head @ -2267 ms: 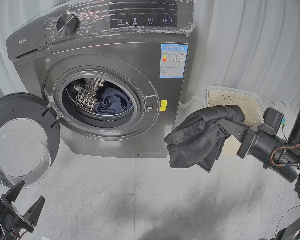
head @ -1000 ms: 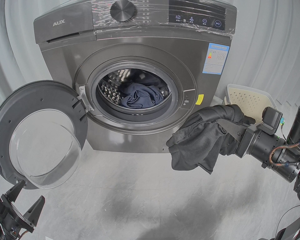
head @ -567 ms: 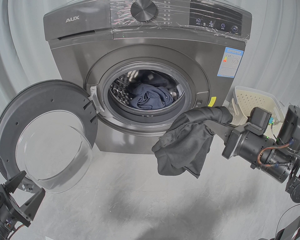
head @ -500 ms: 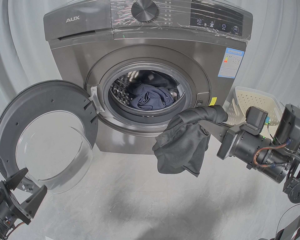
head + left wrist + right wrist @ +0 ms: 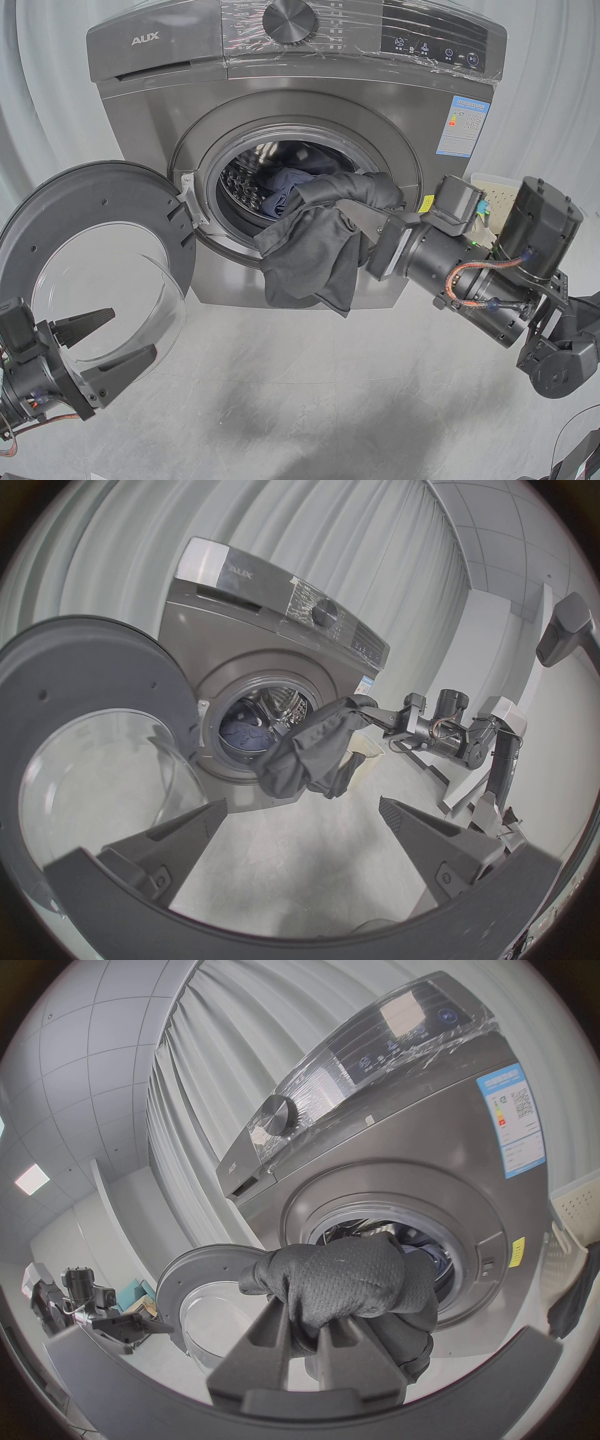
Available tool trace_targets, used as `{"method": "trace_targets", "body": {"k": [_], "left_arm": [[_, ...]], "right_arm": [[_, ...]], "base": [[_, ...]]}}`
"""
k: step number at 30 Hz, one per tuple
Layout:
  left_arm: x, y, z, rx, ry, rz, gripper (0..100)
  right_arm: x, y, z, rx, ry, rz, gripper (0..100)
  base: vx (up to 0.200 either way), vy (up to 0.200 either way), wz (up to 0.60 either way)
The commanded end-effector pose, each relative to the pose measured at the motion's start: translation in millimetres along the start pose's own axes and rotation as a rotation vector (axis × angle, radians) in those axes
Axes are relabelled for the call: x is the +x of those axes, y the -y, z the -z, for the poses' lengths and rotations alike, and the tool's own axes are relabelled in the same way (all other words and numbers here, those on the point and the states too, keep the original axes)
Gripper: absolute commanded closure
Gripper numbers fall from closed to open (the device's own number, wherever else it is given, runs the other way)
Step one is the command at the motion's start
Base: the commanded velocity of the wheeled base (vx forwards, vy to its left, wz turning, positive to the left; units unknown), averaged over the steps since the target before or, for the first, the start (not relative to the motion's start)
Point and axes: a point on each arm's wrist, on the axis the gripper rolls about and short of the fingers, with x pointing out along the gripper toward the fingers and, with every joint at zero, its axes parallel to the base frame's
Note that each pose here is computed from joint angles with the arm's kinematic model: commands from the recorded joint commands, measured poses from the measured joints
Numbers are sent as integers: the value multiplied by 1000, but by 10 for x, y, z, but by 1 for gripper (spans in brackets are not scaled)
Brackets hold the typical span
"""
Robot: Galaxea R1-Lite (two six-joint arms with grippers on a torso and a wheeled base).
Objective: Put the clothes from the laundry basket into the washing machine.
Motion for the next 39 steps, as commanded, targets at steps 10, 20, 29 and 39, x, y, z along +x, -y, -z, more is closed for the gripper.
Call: {"method": "trace_targets", "body": {"k": [10,20,29,39], "left_arm": [[727,-79,268,-46,-217,130,0],[1169,64,338,-139,-206,236,0],[1531,98,364,-151,-228,252,0],[1887,109,507,-163,-225,254,0]], "right_arm": [[407,-81,156,24,83,-46,100],[417,-160,179,32,81,-67,100],[414,-204,176,36,101,-75,100],[400,-241,190,39,99,-76,100]], "base": [[0,0,0],[0,0,0],[0,0,0],[0,0,0]]}}
